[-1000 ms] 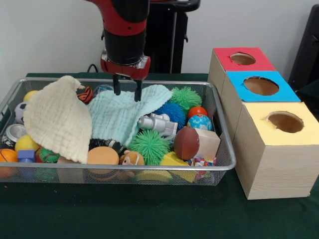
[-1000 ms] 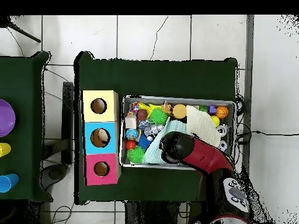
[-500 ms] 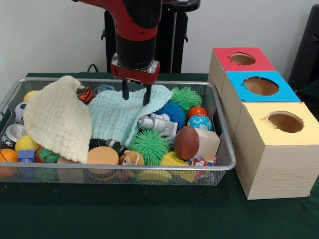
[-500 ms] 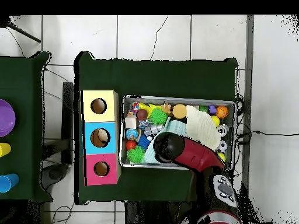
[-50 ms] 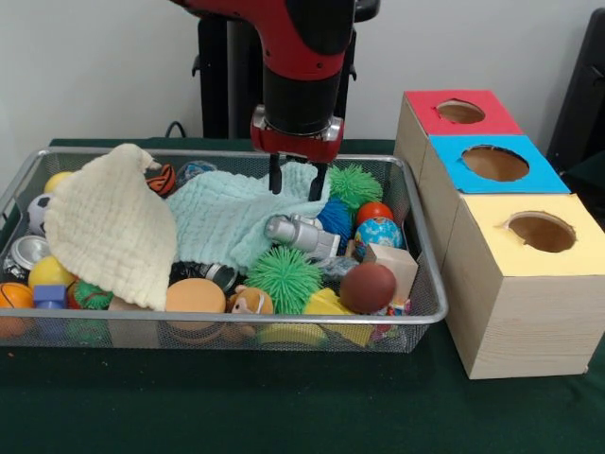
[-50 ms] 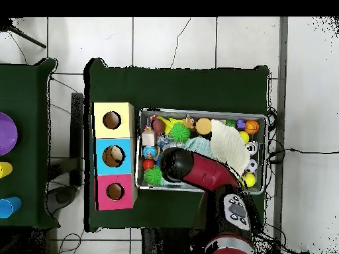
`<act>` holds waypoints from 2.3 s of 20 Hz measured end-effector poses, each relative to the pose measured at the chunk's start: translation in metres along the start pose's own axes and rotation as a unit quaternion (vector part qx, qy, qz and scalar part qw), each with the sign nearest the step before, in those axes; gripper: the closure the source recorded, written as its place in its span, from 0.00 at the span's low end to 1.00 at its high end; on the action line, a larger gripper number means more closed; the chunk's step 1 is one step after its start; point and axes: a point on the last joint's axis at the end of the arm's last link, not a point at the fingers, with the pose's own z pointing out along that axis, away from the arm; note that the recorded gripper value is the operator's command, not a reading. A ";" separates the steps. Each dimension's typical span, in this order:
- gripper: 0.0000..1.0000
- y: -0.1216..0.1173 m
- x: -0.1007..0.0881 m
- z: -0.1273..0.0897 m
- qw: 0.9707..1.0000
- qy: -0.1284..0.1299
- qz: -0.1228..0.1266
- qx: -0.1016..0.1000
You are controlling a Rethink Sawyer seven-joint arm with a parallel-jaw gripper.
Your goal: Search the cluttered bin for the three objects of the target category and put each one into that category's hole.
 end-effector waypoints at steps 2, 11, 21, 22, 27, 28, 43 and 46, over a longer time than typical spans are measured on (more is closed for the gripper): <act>0.00 0.000 -0.001 0.004 1.000 0.002 0.004 -0.002; 0.00 0.002 -0.004 0.022 1.000 0.014 0.014 -0.006; 0.00 0.019 0.004 0.006 1.000 0.012 0.024 -0.016; 0.00 0.021 0.008 0.002 0.999 0.013 0.027 -0.018; 0.00 0.030 0.026 -0.012 0.999 0.017 0.030 -0.021; 0.00 0.032 0.029 -0.015 0.999 0.017 0.029 -0.020; 0.00 0.058 0.078 -0.033 0.999 0.027 0.024 -0.007; 0.00 0.056 0.085 -0.028 0.999 0.025 0.033 -0.005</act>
